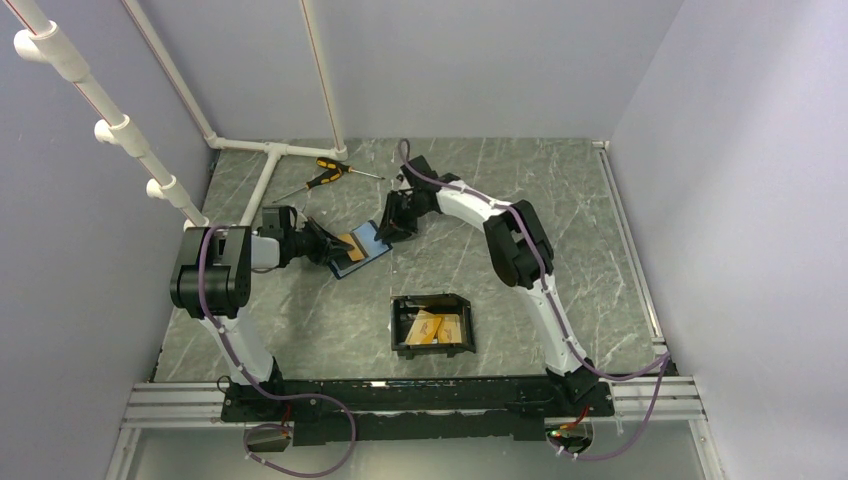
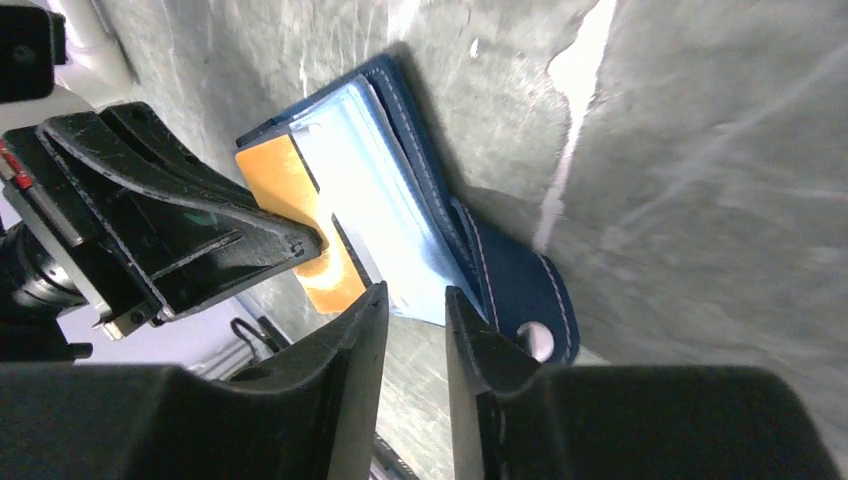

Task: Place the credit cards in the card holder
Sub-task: Insert the credit card into the card holder.

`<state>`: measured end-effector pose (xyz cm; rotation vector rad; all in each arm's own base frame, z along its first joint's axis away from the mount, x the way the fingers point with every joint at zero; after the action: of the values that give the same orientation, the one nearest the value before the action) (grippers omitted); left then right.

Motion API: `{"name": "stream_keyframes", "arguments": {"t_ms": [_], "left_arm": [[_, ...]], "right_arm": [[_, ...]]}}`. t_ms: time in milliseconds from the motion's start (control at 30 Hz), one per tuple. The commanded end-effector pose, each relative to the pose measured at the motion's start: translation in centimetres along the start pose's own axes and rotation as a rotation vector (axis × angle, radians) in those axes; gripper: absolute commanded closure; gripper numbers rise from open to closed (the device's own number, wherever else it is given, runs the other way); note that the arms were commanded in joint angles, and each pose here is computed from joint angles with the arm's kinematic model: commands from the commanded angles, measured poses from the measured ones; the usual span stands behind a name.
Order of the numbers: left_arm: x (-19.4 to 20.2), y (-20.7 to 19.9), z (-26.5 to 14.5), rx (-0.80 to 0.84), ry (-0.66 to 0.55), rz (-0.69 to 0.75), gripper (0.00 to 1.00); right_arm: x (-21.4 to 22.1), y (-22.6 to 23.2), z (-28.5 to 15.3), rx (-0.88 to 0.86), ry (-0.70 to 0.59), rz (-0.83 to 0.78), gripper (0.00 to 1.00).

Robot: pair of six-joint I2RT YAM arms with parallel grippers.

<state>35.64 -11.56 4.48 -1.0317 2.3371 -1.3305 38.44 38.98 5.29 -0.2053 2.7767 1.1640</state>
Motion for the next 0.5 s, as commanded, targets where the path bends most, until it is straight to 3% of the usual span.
{"name": "stream_keyframes", "arguments": {"t_ms": [0,233,333,467], "left_arm": [[-0.6,2.1,0.4,-0.084,-0.062,0.007,1.00],[-0.6,2.4,0.7,-0.090,-0.042,0.008,1.00],[-0.6,2.3,0.8,-0.103,-0.031,0.008,1.00],[-0.8,2.0,0.9,-0.100,-0.031,-0.005,1.00]], "right_arm": [[-2.4,-0.2,-4.0,0.070,-0.046,-0.121,0.66],[-3.4,-2.0,-2.3,0.080,-0.033,-0.150,0.57],[-2.9,-2.4,-0.9,0.081,-0.006,-0.144,0.61],[-1.4,-2.0,0.8,0.052,0.024,-0.115,0.73]]}}
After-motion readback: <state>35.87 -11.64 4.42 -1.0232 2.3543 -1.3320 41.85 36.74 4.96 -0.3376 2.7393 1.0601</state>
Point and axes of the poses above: each gripper's point midway between its finger pads, its own z axis out along the fingers, its own y axis along the line the jaws close on, x = y × z, the point moved 3 cm from there along -z, back along the fingers, and after that the axes turned 10 degrees about -z, right-handed, at the moved point
